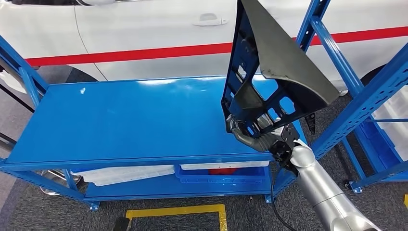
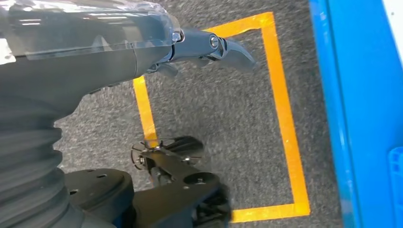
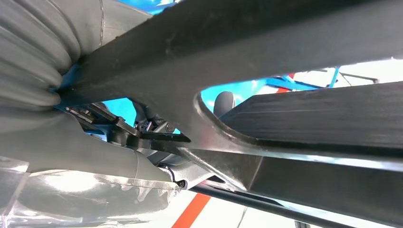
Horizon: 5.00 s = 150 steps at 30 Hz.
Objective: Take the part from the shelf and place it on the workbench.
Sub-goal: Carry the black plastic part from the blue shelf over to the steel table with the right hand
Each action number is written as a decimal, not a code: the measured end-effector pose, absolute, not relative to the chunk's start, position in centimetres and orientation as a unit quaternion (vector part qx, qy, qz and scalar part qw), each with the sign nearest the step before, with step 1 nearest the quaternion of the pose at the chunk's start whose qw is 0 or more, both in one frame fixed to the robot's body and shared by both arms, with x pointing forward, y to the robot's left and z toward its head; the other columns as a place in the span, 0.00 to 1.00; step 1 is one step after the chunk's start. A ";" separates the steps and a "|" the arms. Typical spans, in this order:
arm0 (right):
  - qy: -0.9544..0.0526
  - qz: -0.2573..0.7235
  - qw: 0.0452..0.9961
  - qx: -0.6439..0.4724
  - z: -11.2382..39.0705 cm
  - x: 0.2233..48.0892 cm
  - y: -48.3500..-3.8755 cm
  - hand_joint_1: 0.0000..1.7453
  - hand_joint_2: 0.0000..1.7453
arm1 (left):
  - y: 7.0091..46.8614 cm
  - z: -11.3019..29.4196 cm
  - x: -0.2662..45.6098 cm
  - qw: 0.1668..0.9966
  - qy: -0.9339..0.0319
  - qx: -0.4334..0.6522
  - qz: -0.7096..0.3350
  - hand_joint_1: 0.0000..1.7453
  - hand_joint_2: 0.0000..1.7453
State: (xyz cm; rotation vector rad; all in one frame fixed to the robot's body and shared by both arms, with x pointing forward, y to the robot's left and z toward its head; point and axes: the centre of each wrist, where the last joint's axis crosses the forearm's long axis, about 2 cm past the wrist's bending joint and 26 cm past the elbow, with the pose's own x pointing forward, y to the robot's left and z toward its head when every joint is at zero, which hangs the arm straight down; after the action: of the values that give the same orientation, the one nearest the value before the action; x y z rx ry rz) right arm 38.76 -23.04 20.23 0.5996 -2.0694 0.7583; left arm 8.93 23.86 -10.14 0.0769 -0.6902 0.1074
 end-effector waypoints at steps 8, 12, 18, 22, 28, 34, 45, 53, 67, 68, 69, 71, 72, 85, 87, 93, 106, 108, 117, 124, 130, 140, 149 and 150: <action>-0.830 0.300 0.404 0.241 21.3 39.4 -22.7 1.00 1.00 | 24.3 -10.1 9.2 0.939 -0.338 0.044 0.052 0.00 1.00; -0.829 0.298 0.405 0.243 21.2 39.5 -22.7 1.00 1.00 | 24.3 -10.1 9.2 0.938 -0.338 0.043 0.054 0.00 1.00; -0.830 0.295 0.405 0.245 20.8 39.5 -22.7 1.00 1.00 | 24.2 -10.1 9.1 0.939 -0.338 0.040 0.053 0.00 1.00; -0.831 0.295 0.402 0.247 20.6 39.4 -22.6 1.00 1.00 | 24.2 -10.2 8.9 0.940 -0.336 0.041 0.053 0.00 1.00; -0.830 0.297 0.403 0.248 20.5 39.3 -22.5 1.00 1.00 | 24.2 -10.3 8.5 0.941 -0.333 0.040 0.051 0.00 1.00; -0.831 0.298 0.400 0.245 20.7 39.5 -22.6 1.00 1.00 | 24.2 -10.2 8.7 0.941 -0.332 0.040 0.049 0.00 1.00; -0.829 0.307 0.401 0.240 21.0 40.0 -22.6 1.00 1.00 | 24.2 -10.2 8.7 0.941 -0.331 0.040 0.052 0.00 1.00; -0.832 0.307 0.395 0.239 21.7 40.5 -22.0 1.00 1.00 | 24.2 -10.3 8.4 0.942 -0.328 0.041 0.055 0.00 1.00; -0.842 0.287 0.410 0.200 19.2 39.2 -23.5 1.00 1.00 | 24.2 -10.3 8.2 0.946 -0.317 0.043 0.049 0.00 1.00; -0.843 0.288 0.410 0.197 19.0 39.0 -23.7 1.00 1.00 | 24.2 -10.3 8.2 0.947 -0.316 0.043 0.048 0.00 1.00; -0.843 0.289 0.410 0.193 18.9 38.8 -23.9 1.00 1.00 | 24.2 -10.3 8.2 0.947 -0.316 0.043 0.048 0.00 1.00; -0.844 0.291 0.410 0.184 18.8 38.6 -24.2 1.00 1.00 | 24.2 -10.3 8.3 0.947 -0.315 0.044 0.047 0.00 1.00; -0.845 0.293 0.410 0.179 18.9 38.6 -24.4 1.00 1.00 | 24.2 -10.3 8.3 0.947 -0.315 0.044 0.047 0.00 1.00; -0.859 0.315 0.398 0.069 19.9 39.3 -25.1 1.00 1.00 | 24.3 -10.4 7.8 0.947 -0.316 0.045 0.042 0.00 1.00; -0.859 0.314 0.399 0.067 19.9 39.3 -25.2 1.00 1.00 | 24.3 -10.4 7.8 0.947 -0.316 0.045 0.041 0.00 1.00; -0.857 0.309 0.408 0.066 19.4 39.3 -25.4 1.00 1.00 | 24.3 -10.4 7.7 0.947 -0.316 0.047 0.041 0.00 1.00; -0.861 0.287 0.420 0.007 16.9 37.9 -27.2 1.00 1.00 | 24.4 -10.5 7.1 0.946 -0.317 0.049 0.036 0.00 1.00; -0.863 0.287 0.415 -0.017 17.1 38.0 -27.3 1.00 1.00 | 24.4 -10.5 7.1 0.946 -0.318 0.049 0.036 0.00 1.00; -0.882 0.271 0.353 -0.157 18.4 38.1 -27.5 1.00 1.00 | 24.5 -10.6 6.9 0.946 -0.317 0.055 0.040 0.00 1.00; -0.889 0.232 0.336 -0.205 19.0 38.1 -28.5 1.00 1.00 | 24.7 -10.6 7.0 0.944 -0.320 0.062 0.046 0.00 1.00; -0.893 0.200 0.328 -0.236 19.5 38.1 -29.3 1.00 1.00 | 24.5 -10.5 7.1 0.944 -0.321 0.063 0.048 0.00 1.00; -0.892 0.151 0.350 -0.245 20.2 38.8 -30.8 1.00 1.00 | 24.3 -10.5 7.1 0.945 -0.319 0.060 0.046 0.00 1.00; -0.889 0.130 0.366 -0.242 19.5 38.9 -31.4 1.00 1.00 | 24.3 -10.6 6.6 0.946 -0.315 0.061 0.044 0.00 1.00; -0.888 0.128 0.368 -0.242 19.3 38.9 -31.5 1.00 1.00 | 24.3 -10.6 6.6 0.946 -0.315 0.061 0.043 0.00 1.00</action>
State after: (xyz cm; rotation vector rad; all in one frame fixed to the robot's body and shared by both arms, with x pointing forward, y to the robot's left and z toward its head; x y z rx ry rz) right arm 38.93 -31.46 19.35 -0.6204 -2.2813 0.3298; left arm 6.55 24.32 -10.60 0.1240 -0.6408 0.0885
